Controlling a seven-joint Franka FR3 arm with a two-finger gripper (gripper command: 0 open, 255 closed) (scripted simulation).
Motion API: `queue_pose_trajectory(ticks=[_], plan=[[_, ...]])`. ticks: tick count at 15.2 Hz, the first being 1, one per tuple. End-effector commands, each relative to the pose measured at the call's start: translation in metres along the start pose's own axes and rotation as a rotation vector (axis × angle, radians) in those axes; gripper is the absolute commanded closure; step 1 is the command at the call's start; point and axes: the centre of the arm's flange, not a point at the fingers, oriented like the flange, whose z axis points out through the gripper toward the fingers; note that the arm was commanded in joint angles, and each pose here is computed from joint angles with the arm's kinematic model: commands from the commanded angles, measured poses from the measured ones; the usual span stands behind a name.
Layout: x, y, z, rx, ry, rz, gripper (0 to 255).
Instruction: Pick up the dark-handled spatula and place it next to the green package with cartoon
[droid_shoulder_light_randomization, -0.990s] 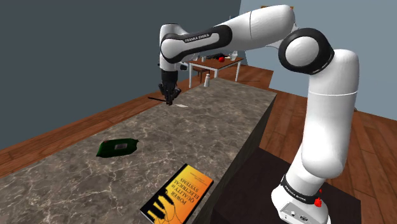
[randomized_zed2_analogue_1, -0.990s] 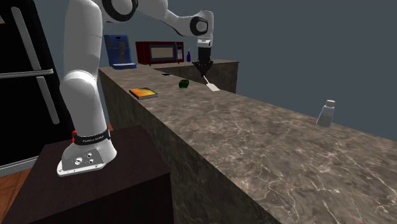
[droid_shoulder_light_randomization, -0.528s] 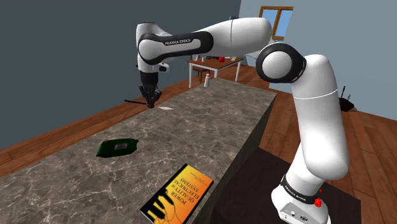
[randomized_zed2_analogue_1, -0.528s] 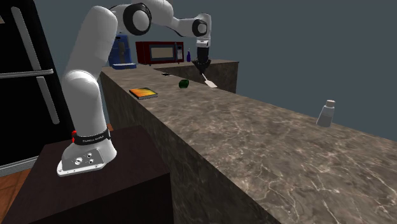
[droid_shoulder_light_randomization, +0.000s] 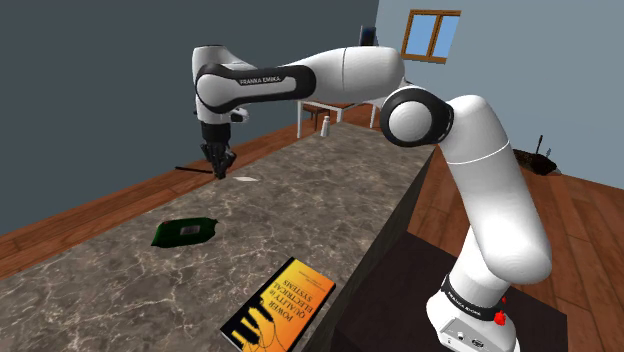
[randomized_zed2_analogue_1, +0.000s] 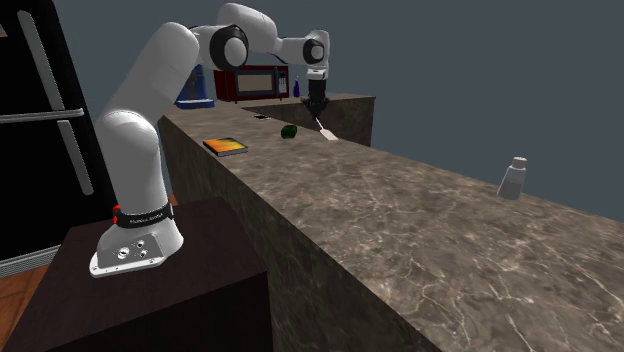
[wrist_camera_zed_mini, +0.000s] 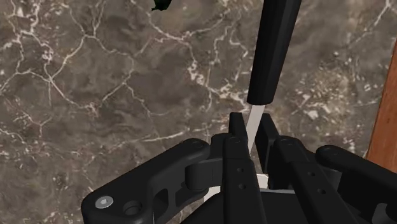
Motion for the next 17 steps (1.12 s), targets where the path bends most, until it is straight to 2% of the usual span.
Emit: queue_pose_trajectory(ticks=[1,17], plan=[[0.0,-0.001,0.01,0.001,0.0,0.0,255],[0.005,-0.001,0.089,0.001,0.0,0.0,255]])
